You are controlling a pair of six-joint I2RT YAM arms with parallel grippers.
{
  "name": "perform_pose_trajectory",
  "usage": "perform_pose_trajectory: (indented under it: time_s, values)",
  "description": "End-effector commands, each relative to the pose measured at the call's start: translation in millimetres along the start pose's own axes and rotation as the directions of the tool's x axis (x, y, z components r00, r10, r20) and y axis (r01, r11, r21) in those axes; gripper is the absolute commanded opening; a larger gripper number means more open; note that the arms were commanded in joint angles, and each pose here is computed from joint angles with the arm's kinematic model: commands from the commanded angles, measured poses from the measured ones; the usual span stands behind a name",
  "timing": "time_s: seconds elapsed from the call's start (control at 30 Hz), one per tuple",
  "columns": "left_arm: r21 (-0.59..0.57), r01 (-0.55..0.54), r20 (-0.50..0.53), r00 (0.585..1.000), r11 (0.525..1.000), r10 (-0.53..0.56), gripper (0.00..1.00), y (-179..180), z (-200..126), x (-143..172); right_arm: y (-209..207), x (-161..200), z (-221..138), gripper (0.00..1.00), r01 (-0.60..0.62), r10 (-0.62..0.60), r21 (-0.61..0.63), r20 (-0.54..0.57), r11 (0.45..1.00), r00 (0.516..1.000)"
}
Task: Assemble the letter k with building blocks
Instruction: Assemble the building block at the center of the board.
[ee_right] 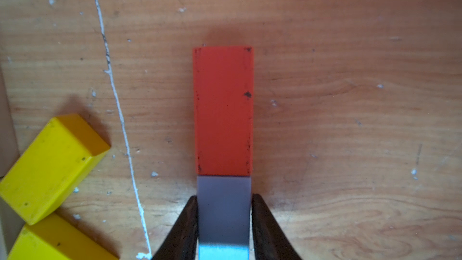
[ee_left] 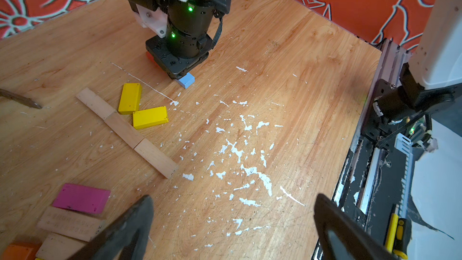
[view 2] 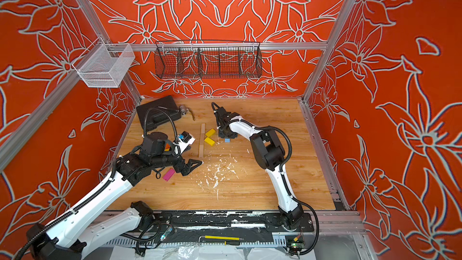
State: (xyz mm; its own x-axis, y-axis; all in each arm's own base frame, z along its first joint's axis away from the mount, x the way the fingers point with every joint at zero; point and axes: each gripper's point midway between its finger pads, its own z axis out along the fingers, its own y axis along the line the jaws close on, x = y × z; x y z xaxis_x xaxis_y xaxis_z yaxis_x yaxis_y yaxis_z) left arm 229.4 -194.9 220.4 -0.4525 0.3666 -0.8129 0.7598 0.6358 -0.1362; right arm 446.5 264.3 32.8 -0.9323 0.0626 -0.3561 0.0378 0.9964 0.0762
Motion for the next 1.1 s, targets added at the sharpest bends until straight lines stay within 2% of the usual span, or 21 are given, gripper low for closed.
perform_pose_trajectory:
  time_s: [0.0,0.17,0.3,0.47,0.57,0.67,0.77,0.93,1.07]
  values:
    - [0.007,-0.004,0.017,1.0,1.0,0.004,0.97,0,-1,-5,-3,1,5,0.37,-0.004,0.004,0.032,-0.004,0.999,1.0]
    - [0.0,0.001,0.015,1.0,1.0,-0.001,0.97,2,-1,-5,1,-1,2,0.45,0.005,-0.005,0.014,-0.005,1.0,1.0]
    - [-0.049,0.025,0.002,1.0,0.998,-0.025,0.97,12,0,-2,7,-9,-17,0.53,0.011,-0.011,-0.019,0.015,1.0,1.0]
    - [-0.146,0.144,-0.002,0.989,0.979,-0.146,0.97,35,-1,-2,8,-28,-59,0.6,0.026,-0.021,-0.049,0.099,0.998,0.995]
    - [-0.247,0.25,-0.025,0.964,0.936,-0.263,0.98,59,1,6,5,-35,-90,0.65,0.037,-0.025,-0.075,0.155,0.996,0.988]
    - [-0.368,0.349,-0.033,0.921,0.862,-0.388,0.98,80,1,22,-1,-36,-125,0.69,0.055,-0.031,-0.105,0.213,0.993,0.976]
    - [-0.471,0.436,-0.053,0.854,0.767,-0.517,0.99,92,-4,46,-12,-30,-156,0.73,0.086,-0.05,-0.124,0.27,0.989,0.961]
    - [-0.635,0.554,-0.025,0.682,0.539,-0.731,0.99,101,-16,104,-28,-16,-193,0.79,0.121,-0.055,-0.167,0.352,0.979,0.934]
    - [-0.739,0.572,0.086,0.605,0.356,-0.792,0.99,113,-27,146,-31,-5,-208,0.83,0.132,-0.043,-0.217,0.373,0.967,0.927]
